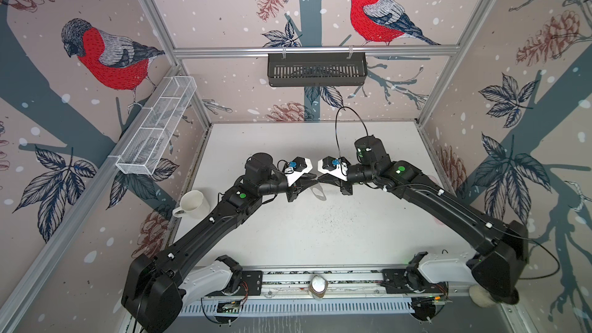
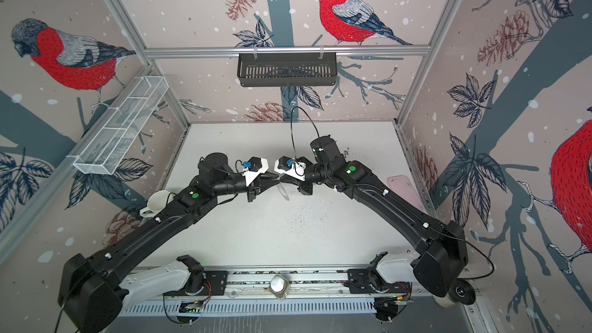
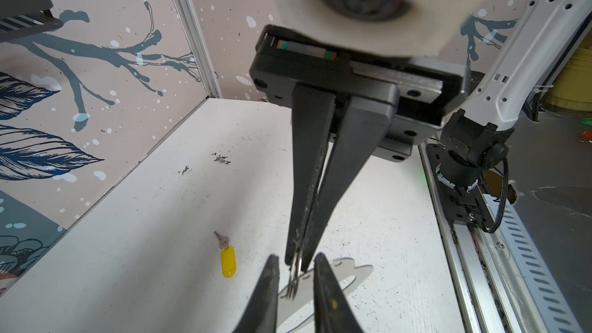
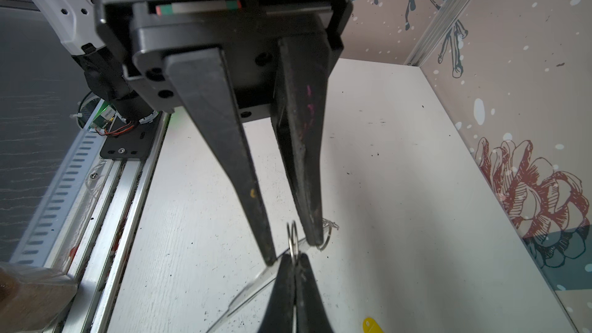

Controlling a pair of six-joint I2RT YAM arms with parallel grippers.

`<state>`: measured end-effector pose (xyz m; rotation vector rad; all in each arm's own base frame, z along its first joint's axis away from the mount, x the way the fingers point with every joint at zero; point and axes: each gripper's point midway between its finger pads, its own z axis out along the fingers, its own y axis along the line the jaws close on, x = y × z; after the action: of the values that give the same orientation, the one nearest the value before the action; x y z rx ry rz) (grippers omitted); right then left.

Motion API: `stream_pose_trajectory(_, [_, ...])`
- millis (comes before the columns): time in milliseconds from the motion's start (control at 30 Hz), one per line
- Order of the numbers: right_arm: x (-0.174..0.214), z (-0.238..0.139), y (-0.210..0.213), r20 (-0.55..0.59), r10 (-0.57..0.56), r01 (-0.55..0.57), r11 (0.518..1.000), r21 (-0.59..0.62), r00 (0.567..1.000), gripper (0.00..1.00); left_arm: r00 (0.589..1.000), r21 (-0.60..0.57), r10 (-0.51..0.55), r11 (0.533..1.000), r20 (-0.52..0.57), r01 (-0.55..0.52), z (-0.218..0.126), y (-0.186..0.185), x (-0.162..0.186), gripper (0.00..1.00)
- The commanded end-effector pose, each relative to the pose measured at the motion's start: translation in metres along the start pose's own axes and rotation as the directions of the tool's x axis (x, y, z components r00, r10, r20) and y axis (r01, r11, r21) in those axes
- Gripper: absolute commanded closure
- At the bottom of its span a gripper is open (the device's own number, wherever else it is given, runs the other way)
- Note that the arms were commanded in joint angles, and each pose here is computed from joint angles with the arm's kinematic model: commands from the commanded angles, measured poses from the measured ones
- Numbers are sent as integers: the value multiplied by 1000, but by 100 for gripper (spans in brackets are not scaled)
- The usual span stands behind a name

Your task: Put the keys on the keyring

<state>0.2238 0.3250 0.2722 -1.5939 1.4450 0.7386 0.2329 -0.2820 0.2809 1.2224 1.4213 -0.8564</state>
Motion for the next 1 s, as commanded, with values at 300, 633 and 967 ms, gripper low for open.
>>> stream_pose_trajectory(300, [-15, -3, 5, 55, -43, 44, 999, -18, 998, 100, 999, 27, 29, 999, 20, -30, 1, -3, -6, 90])
stream_pose_trajectory(633, [-21, -9, 7, 86, -53, 54, 998, -10, 995, 100, 1000, 33, 22, 999, 15, -22, 1, -4, -3, 89])
stream_pose_trajectory(967, [-23, -11, 5, 108, -46, 46, 999, 1, 993, 100, 999, 29, 11, 1000, 48, -13, 4, -2, -4, 100])
